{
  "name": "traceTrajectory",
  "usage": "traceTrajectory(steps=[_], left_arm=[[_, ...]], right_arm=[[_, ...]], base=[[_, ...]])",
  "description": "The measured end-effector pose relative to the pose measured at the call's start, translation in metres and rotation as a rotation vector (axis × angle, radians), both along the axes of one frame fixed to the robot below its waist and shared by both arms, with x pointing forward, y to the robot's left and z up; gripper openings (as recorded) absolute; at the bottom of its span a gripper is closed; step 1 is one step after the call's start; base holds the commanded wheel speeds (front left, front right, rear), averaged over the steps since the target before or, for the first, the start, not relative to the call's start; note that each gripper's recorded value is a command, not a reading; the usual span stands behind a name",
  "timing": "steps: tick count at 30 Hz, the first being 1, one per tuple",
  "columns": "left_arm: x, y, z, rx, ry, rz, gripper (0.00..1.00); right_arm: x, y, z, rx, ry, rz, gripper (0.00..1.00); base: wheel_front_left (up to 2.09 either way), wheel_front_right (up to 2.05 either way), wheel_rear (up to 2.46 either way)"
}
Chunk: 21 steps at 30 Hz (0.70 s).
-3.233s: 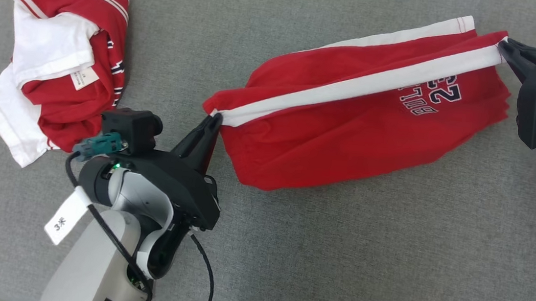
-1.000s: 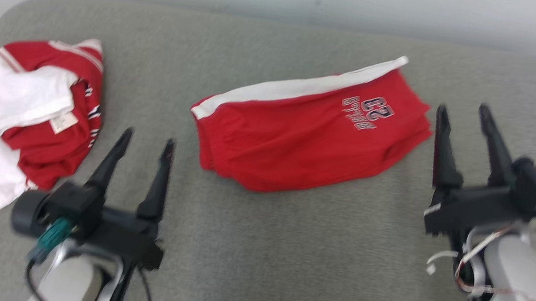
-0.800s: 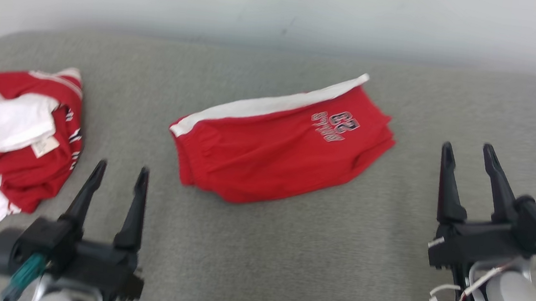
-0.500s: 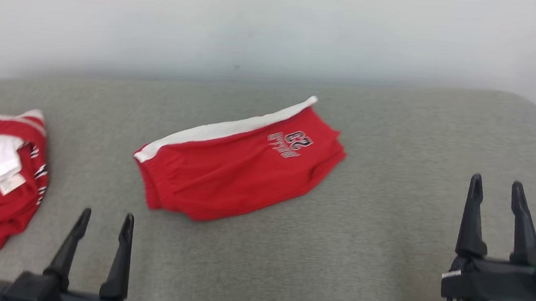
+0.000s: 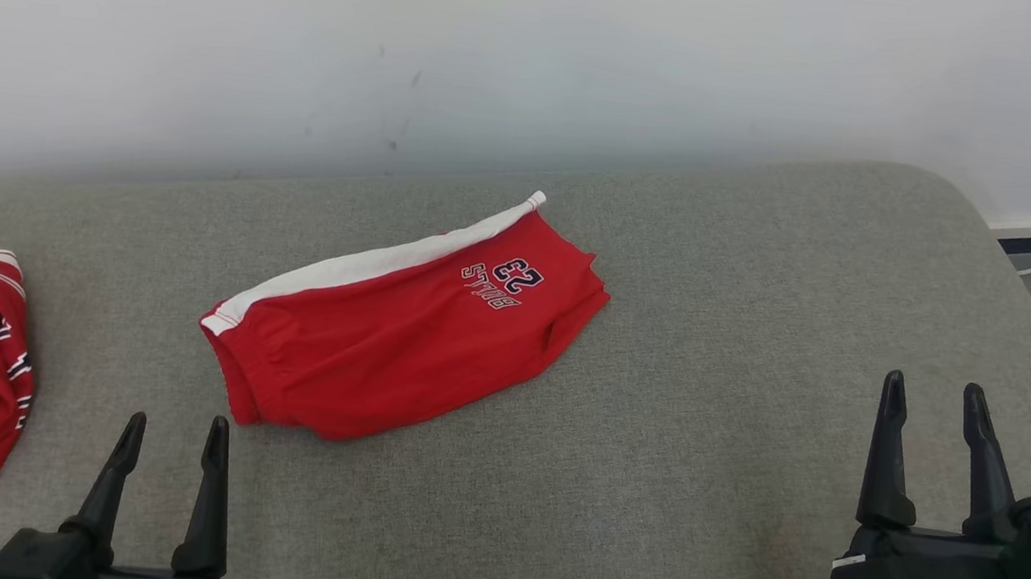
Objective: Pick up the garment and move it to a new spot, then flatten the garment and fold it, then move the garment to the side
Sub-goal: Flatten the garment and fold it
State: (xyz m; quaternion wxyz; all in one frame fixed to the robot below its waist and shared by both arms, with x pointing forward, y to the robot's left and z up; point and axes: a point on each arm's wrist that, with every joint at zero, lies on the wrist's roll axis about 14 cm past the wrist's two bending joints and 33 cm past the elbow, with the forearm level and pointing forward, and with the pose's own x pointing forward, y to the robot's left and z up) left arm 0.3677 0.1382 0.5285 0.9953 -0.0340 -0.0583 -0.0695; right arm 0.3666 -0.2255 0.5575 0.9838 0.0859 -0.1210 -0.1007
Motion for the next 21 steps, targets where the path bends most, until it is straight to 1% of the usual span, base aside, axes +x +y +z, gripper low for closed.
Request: traceTrajectory(steps=[12,19,21], left_arm=[[0.003,0.003,-0.006,-0.002,0.033,0.018,1.0],[0.006,0.004,-0.01,0.015,0.05,0.024,1.0],[0.007,0.004,-0.013,0.005,0.066,0.025,1.0]], right_arm=[[0.007,0.009,-0.009,-0.001,0.027,0.025,1.0],[0.013,0.012,-0.012,-0.006,0.035,0.033,1.0],[0.015,0.013,-0.013,-0.006,0.038,0.036,1.0]], base=[[0.0,0.0,0.0],[0.0,0.0,0.0],[0.0,0.0,0.0]])
